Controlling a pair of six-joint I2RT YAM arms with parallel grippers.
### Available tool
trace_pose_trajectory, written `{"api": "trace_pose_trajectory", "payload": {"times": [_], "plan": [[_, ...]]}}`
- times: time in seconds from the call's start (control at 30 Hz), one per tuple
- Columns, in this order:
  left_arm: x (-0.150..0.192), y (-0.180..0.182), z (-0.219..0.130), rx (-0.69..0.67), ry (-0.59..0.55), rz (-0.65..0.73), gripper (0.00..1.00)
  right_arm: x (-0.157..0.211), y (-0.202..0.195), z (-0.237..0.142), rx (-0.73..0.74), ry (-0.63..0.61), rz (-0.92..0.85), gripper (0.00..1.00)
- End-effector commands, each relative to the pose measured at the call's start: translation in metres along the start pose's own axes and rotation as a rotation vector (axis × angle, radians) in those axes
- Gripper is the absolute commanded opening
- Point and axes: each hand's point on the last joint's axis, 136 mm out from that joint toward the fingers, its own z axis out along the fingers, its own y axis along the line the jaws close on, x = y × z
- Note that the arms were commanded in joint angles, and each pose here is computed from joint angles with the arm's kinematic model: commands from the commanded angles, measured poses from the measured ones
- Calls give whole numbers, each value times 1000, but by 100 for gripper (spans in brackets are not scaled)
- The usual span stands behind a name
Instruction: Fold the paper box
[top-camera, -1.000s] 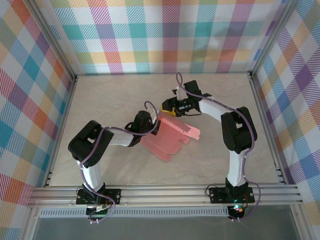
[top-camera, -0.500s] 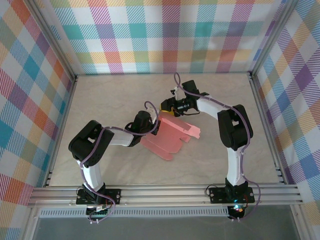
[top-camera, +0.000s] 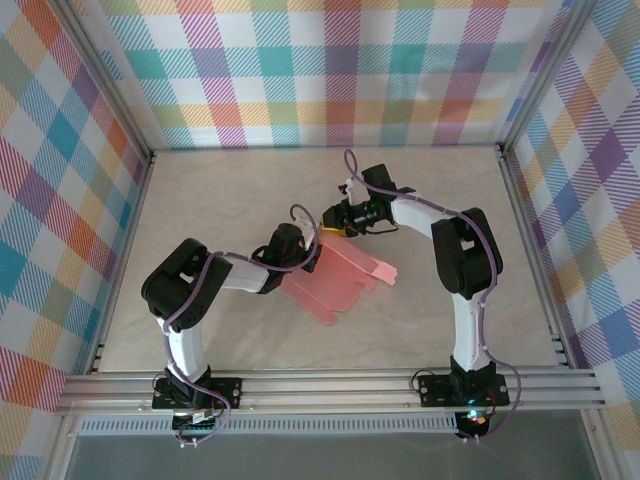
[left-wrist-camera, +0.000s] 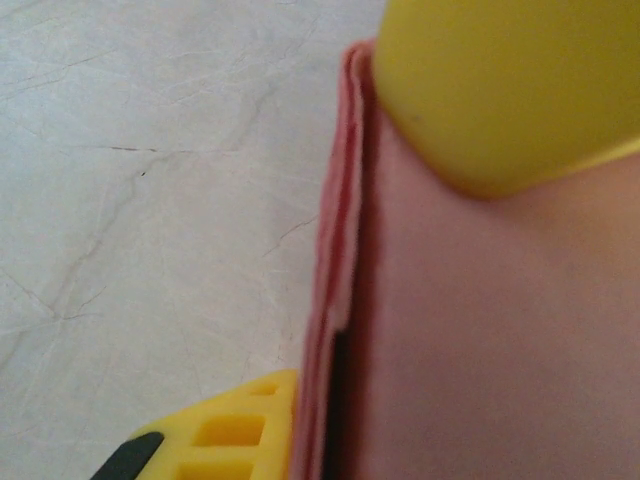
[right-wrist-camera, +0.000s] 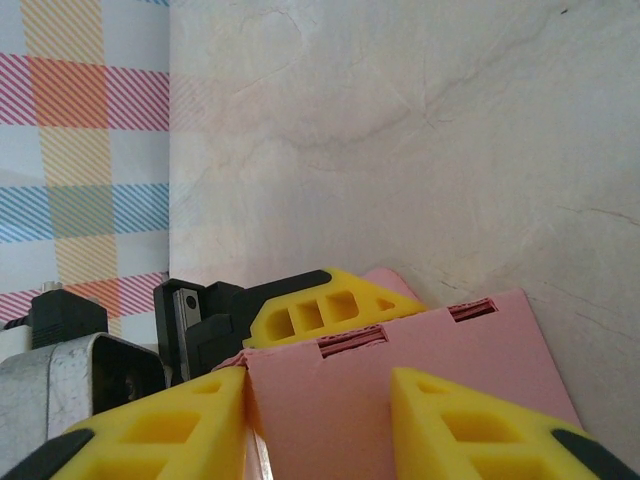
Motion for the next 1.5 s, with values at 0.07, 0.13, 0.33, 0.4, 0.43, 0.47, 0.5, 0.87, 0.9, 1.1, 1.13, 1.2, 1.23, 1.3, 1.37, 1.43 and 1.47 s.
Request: {"api": "trace_pose_trajectory", "payload": {"times": [0.07, 0.13, 0.33, 0.4, 0.43, 0.47, 0.5, 0.87, 0.9, 1.1, 1.13, 1.2, 1.23, 1.3, 1.37, 1.43, 1.47], "plan": [[4, -3, 1, 12, 12, -14, 14, 21, -10, 8, 7, 56, 44, 44], [1, -4, 0, 16, 7, -14, 14, 18, -3, 5, -24, 42, 39, 48], [-1, -4, 0, 15, 5, -22, 12, 17, -9, -2, 2, 21, 46, 43], [-1, -4, 1, 13, 6, -30, 12, 21, -12, 1, 0, 30, 56, 44], [-1, -3, 1, 10, 6, -35, 11, 22, -12, 2, -13, 37, 61, 44], [0, -3, 2, 6, 11, -43, 10, 24, -12, 4, -21, 43, 69, 45], [-1, -2, 3, 1, 13, -49, 9, 25, -11, 6, -25, 47, 77, 45], [-6, 0, 10, -10, 22, -88, 8, 31, -12, -2, 12, -53, 175, 46], [-5, -1, 10, -7, 22, -84, 8, 28, -11, -6, 22, -68, 166, 49], [-5, 0, 4, -10, 24, -90, 6, -1, 4, -46, 50, -206, 146, 69], [-6, 0, 4, -9, 22, -97, 6, -4, 5, -53, 60, -230, 145, 73], [-7, 0, 4, -6, 21, -115, 5, -10, 7, -70, 83, -281, 143, 78], [-8, 0, 4, -3, 22, -129, 5, -12, 9, -80, 93, -309, 138, 79], [-10, -1, 4, 6, 18, -157, 4, -14, 9, -98, 126, -362, 130, 80], [-14, -2, 4, 15, 12, -189, 4, -13, 10, -119, 173, -427, 116, 80], [-19, -3, 3, 18, 2, -233, 2, -11, 11, -139, 212, -493, 103, 80], [-23, -3, 3, 21, -5, -265, 0, -10, 12, -150, 232, -530, 97, 80]]}}
